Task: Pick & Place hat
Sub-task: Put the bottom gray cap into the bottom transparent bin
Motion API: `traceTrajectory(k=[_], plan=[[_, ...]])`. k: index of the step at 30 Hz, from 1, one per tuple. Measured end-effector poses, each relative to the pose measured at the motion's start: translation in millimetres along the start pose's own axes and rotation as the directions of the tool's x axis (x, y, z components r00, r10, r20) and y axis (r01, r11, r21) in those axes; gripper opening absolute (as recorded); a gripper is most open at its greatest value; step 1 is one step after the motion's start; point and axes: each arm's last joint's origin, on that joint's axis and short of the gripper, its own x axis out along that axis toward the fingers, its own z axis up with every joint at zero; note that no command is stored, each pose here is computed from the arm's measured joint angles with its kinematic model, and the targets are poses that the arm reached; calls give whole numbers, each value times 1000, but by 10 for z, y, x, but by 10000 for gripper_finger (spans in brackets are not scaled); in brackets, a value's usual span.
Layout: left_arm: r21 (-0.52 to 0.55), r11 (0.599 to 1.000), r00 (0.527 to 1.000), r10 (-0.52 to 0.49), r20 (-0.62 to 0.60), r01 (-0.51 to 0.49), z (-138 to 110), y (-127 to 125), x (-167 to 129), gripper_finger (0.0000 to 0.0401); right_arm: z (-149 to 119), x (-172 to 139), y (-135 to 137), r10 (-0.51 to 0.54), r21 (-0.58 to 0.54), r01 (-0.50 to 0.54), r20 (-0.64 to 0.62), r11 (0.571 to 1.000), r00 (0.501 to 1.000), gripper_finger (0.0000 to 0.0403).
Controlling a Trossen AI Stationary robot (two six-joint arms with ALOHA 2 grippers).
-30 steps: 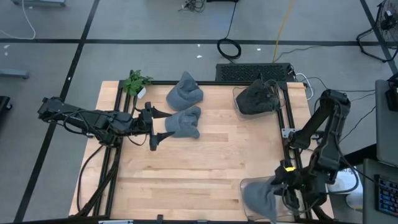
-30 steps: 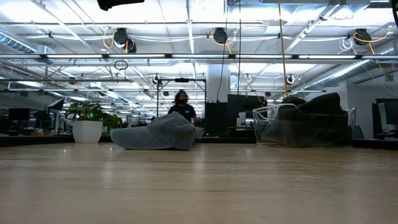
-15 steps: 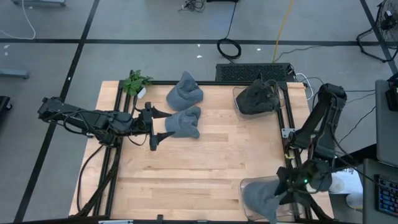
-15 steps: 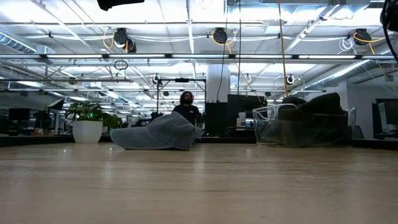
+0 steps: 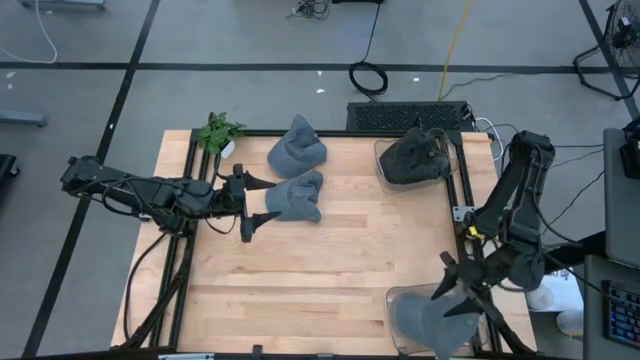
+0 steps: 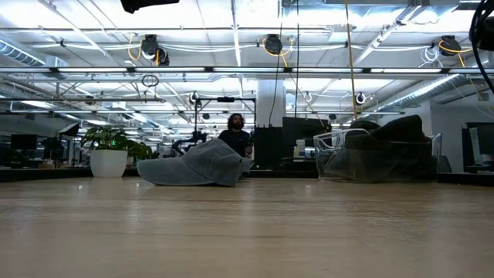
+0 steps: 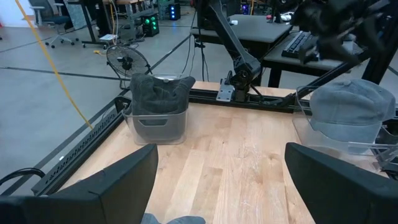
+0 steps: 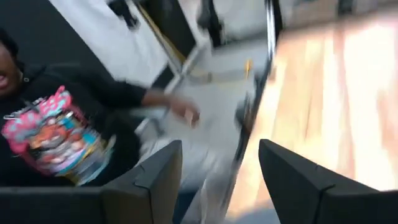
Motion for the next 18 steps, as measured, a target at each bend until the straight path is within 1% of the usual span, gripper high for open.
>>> traceTrajectory(k=[2, 3, 5, 7, 9, 11, 12, 13, 16, 18], plan=[[0, 1000, 1000, 0, 0, 0, 0, 0, 0, 361, 89, 18, 44, 15, -134, -2, 101, 991, 995, 201], [0, 1000, 1000, 0, 0, 0, 0, 0, 0, 361, 134, 31, 69, 27, -202, 4, 148, 979, 989, 201], [0, 1000, 1000, 0, 0, 0, 0, 0, 0, 361, 210, 68, 120, 53, -334, 28, 232, 942, 971, 201], [0, 1000, 1000, 0, 0, 0, 0, 0, 0, 361, 268, 123, 170, 68, -469, 75, 281, 880, 957, 201], [0, 1000, 1000, 0, 0, 0, 0, 0, 0, 361, 349, 189, 245, 43, -589, 152, 304, 794, 952, 201], [0, 1000, 1000, 0, 0, 0, 0, 0, 0, 361, 447, 254, 341, -6, -670, 231, 320, 705, 947, 201], [0, 1000, 1000, 0, 0, 0, 0, 0, 0, 361, 497, 289, 398, -33, -699, 264, 326, 664, 945, 201], [0, 1000, 1000, 0, 0, 0, 0, 0, 0, 361, 550, 327, 458, -63, -709, 298, 337, 639, 939, 201], [0, 1000, 1000, 0, 0, 0, 0, 0, 0, 361, 712, 460, 642, -194, -671, 423, 391, 609, 900, 201], [0, 1000, 1000, 0, 0, 0, 0, 0, 0, 361, 803, 539, 756, -272, -653, 462, 376, 600, 886, 201]])
